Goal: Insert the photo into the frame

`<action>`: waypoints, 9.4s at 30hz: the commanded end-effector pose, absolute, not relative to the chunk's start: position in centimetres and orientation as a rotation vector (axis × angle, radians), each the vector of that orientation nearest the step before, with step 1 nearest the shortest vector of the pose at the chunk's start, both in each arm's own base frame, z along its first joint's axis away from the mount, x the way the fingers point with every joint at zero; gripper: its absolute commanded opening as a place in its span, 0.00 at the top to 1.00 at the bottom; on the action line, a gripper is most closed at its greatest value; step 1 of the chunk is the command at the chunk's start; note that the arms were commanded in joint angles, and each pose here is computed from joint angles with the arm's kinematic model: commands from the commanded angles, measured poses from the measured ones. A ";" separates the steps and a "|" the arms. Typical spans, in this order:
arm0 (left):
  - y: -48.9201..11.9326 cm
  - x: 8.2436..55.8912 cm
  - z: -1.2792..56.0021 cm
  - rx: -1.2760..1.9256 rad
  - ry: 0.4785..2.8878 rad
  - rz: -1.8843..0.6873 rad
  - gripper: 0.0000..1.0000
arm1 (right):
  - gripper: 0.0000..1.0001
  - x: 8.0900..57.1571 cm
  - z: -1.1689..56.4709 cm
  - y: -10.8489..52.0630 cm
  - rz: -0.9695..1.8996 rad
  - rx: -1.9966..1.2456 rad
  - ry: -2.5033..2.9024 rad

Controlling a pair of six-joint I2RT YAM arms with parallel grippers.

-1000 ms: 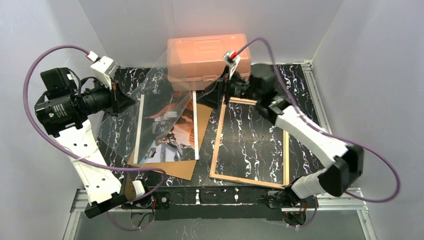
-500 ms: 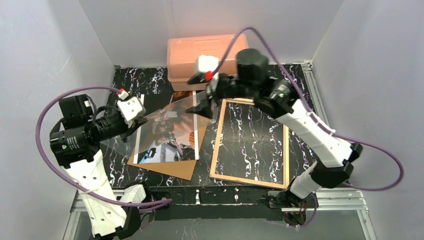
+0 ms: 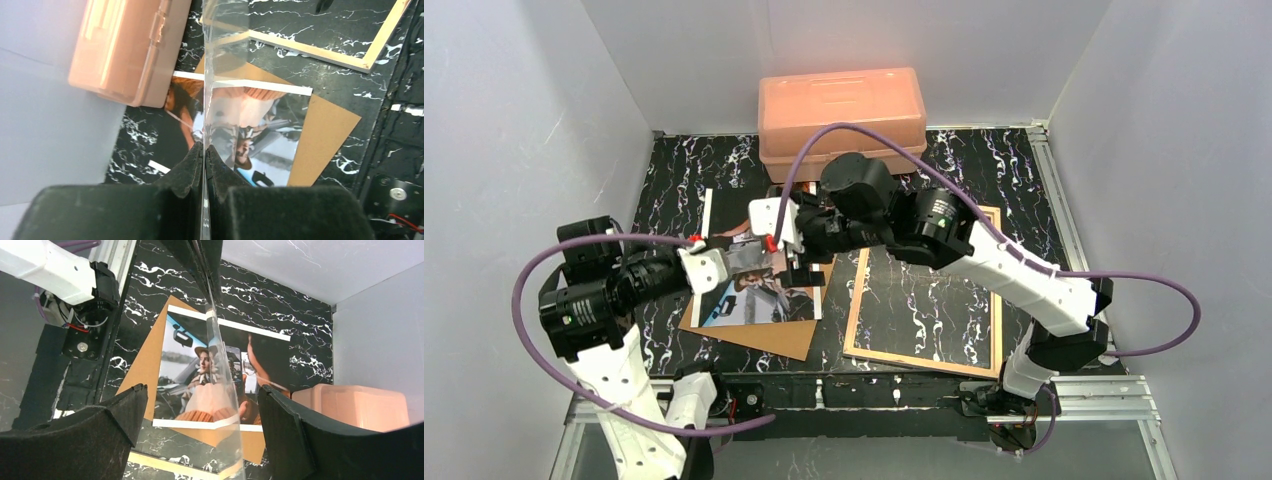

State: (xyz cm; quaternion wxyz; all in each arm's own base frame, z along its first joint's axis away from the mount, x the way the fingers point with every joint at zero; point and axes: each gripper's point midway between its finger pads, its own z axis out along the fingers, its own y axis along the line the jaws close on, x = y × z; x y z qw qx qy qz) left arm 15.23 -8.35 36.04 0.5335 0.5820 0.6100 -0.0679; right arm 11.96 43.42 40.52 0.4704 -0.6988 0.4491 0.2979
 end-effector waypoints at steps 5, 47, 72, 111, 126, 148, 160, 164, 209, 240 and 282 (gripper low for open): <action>-10.4 11.5 35.2 1.437 1.406 -0.259 1.00 | 0.16 12.4 39.5 44.6 0.618 -1.718 1.103; -7.7 18.2 42.8 1.007 1.220 0.042 0.01 | 0.99 15.3 38.8 42.6 0.527 -1.443 1.236; -7.2 20.3 39.4 0.463 1.685 -0.460 0.01 | 0.99 24.6 50.2 35.5 1.094 -0.582 1.397; -9.7 17.0 44.9 0.536 1.557 -1.285 0.38 | 0.99 18.3 55.4 32.0 1.639 -0.396 1.085; -10.1 16.4 45.6 0.573 1.541 -1.250 0.72 | 0.90 20.5 51.8 31.8 1.625 -0.363 1.141; -9.8 16.8 45.5 0.557 1.551 -1.264 1.00 | 0.27 20.0 52.4 29.0 1.809 -0.517 1.085; -9.8 16.8 45.7 0.547 1.559 -1.271 1.00 | 0.44 19.3 52.3 29.1 1.834 -0.600 1.117; -9.9 16.6 45.6 0.557 1.559 -1.265 1.00 | 0.53 18.9 52.8 29.1 1.823 -0.646 1.108; -12.3 21.9 24.3 0.839 2.249 -0.816 0.02 | 0.99 22.5 31.0 15.4 0.848 0.273 2.068; -14.2 21.2 19.9 1.018 2.351 -0.763 0.02 | 0.99 26.5 30.8 17.0 0.840 0.153 1.957; -13.7 20.8 20.9 1.025 2.335 -0.717 0.02 | 0.99 27.7 22.8 14.3 0.890 0.193 2.193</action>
